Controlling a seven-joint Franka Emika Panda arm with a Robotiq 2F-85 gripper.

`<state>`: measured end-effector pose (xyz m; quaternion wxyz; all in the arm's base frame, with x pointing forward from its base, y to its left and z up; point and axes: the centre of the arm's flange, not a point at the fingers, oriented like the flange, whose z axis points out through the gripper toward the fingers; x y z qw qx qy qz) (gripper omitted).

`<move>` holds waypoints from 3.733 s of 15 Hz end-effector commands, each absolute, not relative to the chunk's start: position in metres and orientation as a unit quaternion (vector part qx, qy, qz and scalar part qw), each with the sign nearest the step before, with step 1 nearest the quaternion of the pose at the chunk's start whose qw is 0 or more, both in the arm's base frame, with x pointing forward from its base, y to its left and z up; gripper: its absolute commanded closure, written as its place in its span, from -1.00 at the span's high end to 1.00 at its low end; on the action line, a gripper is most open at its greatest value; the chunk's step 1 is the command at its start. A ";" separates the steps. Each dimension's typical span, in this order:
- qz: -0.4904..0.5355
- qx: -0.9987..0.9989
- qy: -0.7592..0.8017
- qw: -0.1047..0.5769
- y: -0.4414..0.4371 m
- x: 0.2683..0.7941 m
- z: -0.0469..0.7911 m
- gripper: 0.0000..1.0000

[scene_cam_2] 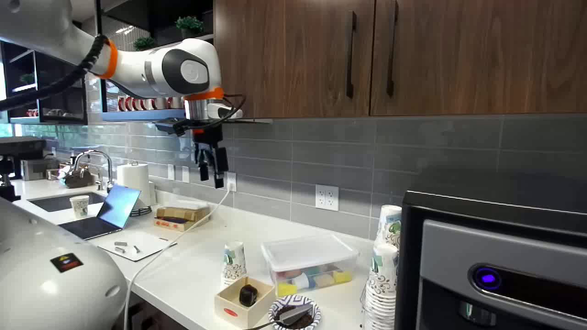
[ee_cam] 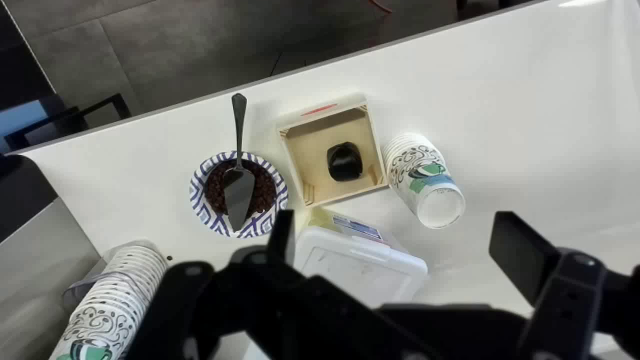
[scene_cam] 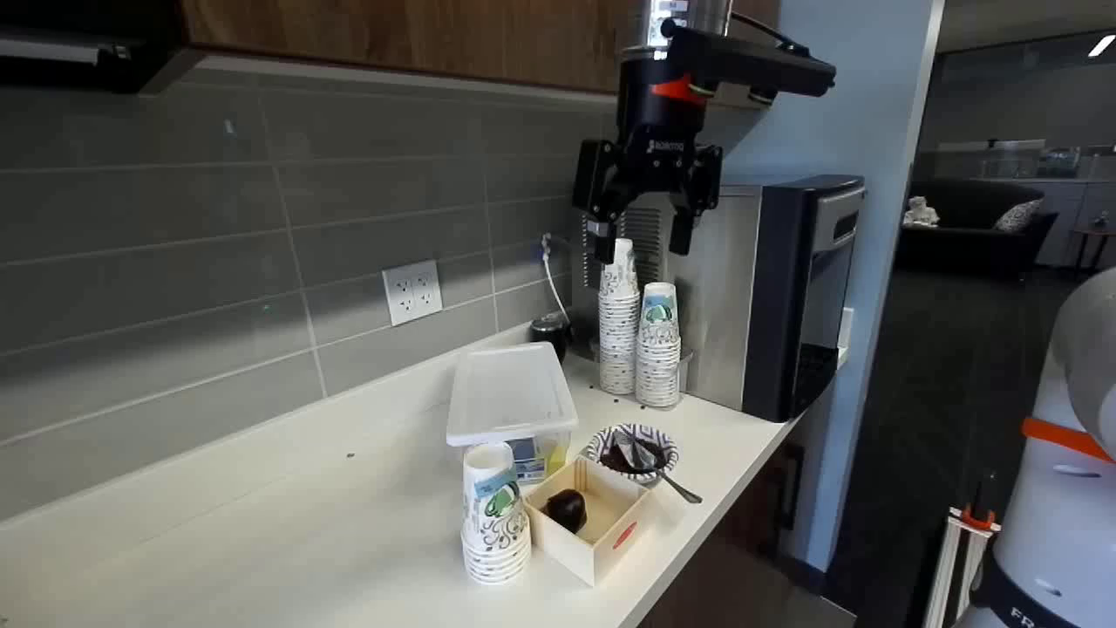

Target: Use the cake slicer to stir in the bowl

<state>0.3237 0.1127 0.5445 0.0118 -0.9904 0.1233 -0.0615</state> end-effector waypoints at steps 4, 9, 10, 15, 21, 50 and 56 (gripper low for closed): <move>-0.063 -0.990 0.123 0.012 0.113 0.324 0.546 1.00; -0.037 -0.981 0.190 -0.020 0.095 0.341 0.528 1.00; -0.030 -0.978 0.206 -0.029 0.089 0.346 0.521 1.00; 0.046 -0.956 0.281 -0.073 0.055 0.372 0.464 1.00; 0.144 -0.931 0.317 -0.112 0.027 0.392 0.388 1.00; 0.213 -0.920 0.267 -0.190 -0.002 0.440 0.170 1.00; 0.217 -0.920 0.265 -0.192 -0.004 0.446 0.151 1.00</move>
